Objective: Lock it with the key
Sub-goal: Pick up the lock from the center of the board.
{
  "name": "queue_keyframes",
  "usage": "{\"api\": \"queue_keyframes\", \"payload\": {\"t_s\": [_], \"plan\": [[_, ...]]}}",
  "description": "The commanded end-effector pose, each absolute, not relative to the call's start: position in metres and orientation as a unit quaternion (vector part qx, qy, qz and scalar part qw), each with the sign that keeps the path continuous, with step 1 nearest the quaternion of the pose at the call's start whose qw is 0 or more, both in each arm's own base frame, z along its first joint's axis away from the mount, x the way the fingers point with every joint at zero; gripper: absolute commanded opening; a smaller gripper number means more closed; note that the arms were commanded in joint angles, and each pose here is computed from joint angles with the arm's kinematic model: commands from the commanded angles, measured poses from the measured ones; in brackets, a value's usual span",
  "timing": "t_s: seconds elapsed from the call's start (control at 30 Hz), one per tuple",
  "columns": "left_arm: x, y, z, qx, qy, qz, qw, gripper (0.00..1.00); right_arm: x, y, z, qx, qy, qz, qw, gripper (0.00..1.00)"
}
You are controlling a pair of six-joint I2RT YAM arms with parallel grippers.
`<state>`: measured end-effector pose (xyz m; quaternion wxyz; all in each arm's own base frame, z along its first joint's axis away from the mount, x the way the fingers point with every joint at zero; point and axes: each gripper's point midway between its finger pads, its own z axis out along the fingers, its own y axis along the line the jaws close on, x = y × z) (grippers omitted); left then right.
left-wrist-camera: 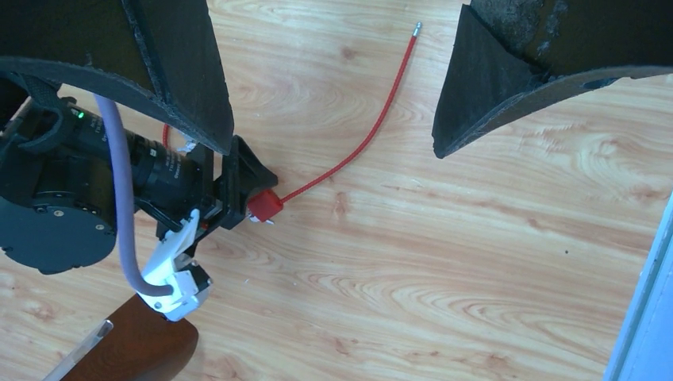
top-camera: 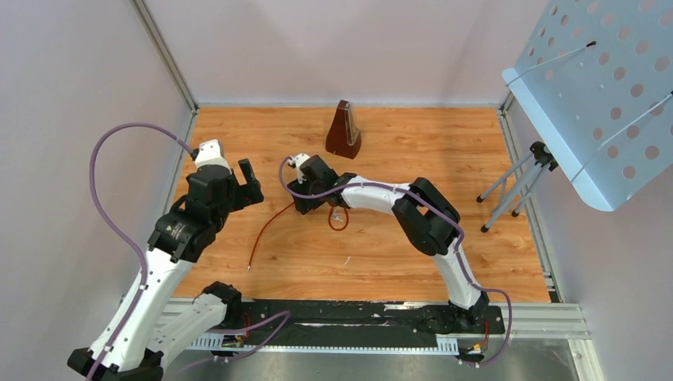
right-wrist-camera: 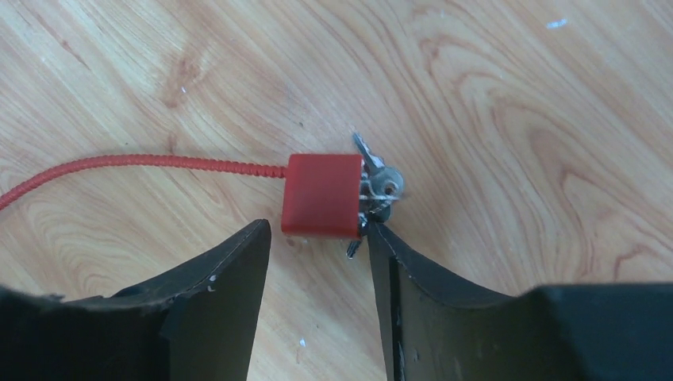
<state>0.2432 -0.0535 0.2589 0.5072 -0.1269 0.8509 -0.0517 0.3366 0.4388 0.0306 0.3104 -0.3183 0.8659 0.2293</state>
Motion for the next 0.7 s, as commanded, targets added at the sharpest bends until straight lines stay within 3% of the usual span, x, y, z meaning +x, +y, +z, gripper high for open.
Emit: {"api": "queue_keyframes", "payload": {"t_s": [0.0, 0.17, 0.27, 0.37, 0.67], "plan": [[0.247, -0.054, 0.278, -0.126, 0.840, -0.058, 0.524, 1.00, 0.345, 0.464, 0.041, -0.357, 0.836, 0.228, 0.349, 0.52], [0.249, -0.055, 0.273, -0.124, 0.844, -0.054, 0.519, 1.00, 0.359, 0.458, 0.028, -0.328, 0.852, 0.186, 0.362, 0.43], [0.249, -0.056, 0.275, -0.122, 0.842, -0.059, 0.522, 1.00, 0.368, 0.449, 0.026, -0.315, 0.858, 0.156, 0.375, 0.23], [0.248, -0.056, 0.278, -0.122, 0.839, -0.064, 0.527, 1.00, 0.372, 0.444, 0.034, -0.310, 0.856, 0.144, 0.387, 0.12], [0.246, -0.063, 0.297, -0.144, 0.827, -0.103, 0.534, 1.00, 0.367, 0.438, 0.111, -0.304, 0.790, 0.214, 0.487, 0.08]]}}
